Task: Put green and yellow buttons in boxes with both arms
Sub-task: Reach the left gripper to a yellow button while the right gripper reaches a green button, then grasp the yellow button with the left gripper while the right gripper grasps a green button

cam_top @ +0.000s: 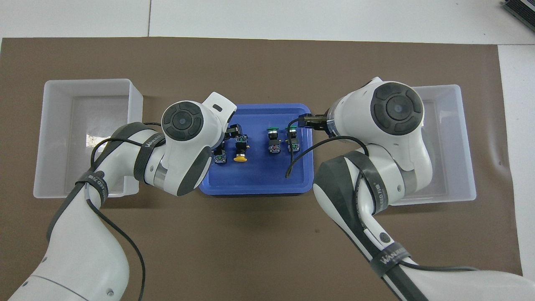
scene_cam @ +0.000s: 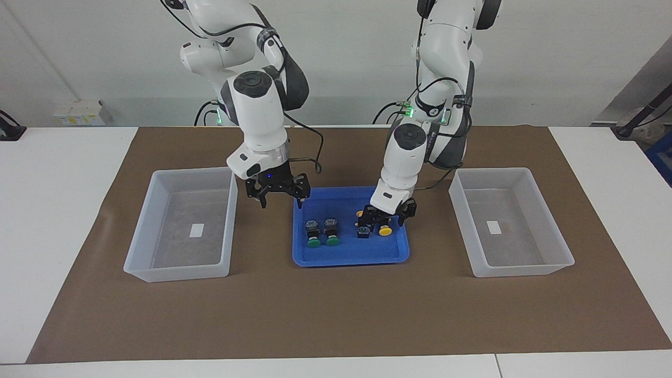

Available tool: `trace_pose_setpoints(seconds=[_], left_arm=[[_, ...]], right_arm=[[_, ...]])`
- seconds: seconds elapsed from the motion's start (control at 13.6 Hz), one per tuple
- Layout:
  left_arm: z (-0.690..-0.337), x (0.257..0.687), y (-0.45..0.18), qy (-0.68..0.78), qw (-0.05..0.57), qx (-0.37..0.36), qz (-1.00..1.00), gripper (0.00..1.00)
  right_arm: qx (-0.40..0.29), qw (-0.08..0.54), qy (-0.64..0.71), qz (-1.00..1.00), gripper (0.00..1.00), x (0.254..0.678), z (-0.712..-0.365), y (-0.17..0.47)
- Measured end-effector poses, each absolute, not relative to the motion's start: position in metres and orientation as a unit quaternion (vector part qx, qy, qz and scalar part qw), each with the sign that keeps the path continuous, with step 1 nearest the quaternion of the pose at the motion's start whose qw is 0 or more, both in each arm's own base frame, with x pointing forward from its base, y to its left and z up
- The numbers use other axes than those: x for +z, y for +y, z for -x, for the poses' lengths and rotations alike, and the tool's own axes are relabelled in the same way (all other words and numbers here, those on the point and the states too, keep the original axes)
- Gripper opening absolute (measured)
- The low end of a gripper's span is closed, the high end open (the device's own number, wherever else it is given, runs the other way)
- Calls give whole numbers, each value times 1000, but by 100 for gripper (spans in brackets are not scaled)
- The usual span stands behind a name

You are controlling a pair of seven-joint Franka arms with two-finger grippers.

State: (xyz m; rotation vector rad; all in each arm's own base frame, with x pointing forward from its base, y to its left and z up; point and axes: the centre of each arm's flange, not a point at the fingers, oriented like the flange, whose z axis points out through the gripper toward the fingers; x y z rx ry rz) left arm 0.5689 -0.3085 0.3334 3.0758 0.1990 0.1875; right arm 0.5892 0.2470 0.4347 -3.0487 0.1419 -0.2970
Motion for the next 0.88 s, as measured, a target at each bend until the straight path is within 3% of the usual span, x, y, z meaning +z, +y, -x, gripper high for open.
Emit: trace_pose_setpoints(seconds=[0.22,0.37,0.88], left_arm=[[-569,329,-307,65,25,59,-996,84],[-568,324,-307,65,26,60,-996,73],[-564,314,-306,64,30,66,-995,67]], right_arm=[[-101,42,34,993,100,398,-581,260],[-100,43,26,994,100,384,-578,271],[-118,40,-7,992,100,333,-572,309]])
